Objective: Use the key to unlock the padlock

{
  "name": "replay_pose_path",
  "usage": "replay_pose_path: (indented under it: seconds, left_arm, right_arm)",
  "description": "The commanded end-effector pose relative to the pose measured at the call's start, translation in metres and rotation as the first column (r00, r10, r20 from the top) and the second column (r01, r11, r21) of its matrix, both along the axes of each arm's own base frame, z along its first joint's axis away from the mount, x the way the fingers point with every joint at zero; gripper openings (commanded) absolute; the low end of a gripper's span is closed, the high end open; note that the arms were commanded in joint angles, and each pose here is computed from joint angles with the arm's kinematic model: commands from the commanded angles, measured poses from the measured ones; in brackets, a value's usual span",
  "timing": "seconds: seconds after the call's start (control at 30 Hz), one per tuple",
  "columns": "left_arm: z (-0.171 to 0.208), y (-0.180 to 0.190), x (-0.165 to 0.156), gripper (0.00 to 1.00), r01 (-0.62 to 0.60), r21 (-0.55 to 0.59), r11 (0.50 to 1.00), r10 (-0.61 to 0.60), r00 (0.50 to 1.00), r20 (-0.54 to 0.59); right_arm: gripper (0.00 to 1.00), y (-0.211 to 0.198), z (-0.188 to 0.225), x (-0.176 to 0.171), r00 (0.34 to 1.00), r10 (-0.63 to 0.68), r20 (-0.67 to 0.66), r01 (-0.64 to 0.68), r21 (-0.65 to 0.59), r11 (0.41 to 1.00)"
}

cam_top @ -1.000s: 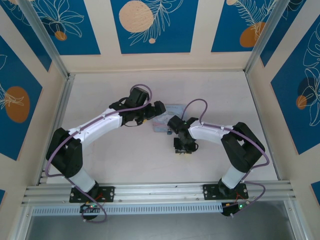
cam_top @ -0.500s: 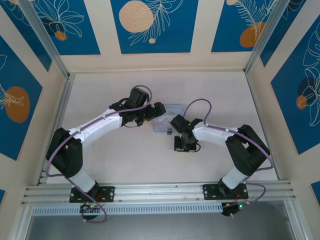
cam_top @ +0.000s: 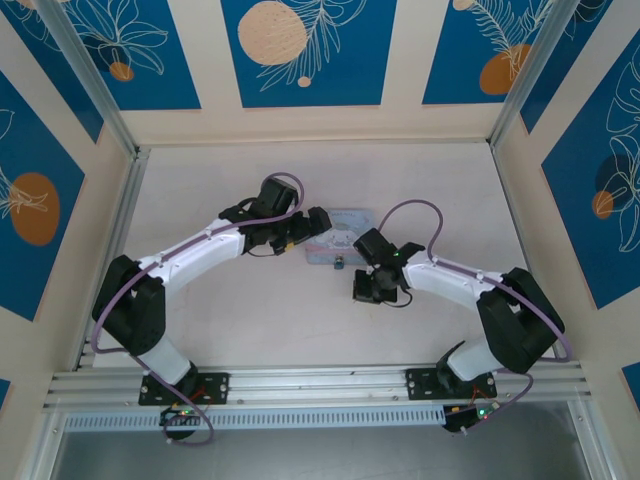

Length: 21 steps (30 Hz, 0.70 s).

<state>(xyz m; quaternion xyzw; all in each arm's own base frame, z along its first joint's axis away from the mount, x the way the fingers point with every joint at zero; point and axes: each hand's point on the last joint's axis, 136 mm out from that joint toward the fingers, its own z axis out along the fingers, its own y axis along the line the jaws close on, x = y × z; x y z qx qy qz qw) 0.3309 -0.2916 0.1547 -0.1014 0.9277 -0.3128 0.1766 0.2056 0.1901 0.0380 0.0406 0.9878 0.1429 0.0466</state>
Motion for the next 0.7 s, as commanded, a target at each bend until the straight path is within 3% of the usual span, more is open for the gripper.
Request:
replay_pose_path:
  seconds: [0.0,0.43,0.67]
  left_arm:
    - [0.009,-0.001,-0.001,1.0,0.008,-0.037,0.999,-0.008,1.0,0.002]
    - [-0.009,-0.016,-0.019,1.0,0.007,-0.092,0.996,-0.018,0.993,-0.12]
    - [-0.019,-0.03,-0.029,1.0,-0.105,-0.199,0.974,0.046,0.958,-0.281]
  right_arm:
    - [0.0,0.001,0.004,-0.008,0.999,-0.027,-0.025,0.028,0.049,0.998]
    - [0.0,0.005,0.03,-0.004,0.996,-0.09,-0.007,0.09,0.188,0.978]
    - [0.0,0.012,0.058,0.009,0.995,-0.094,0.035,0.083,0.24,0.967]
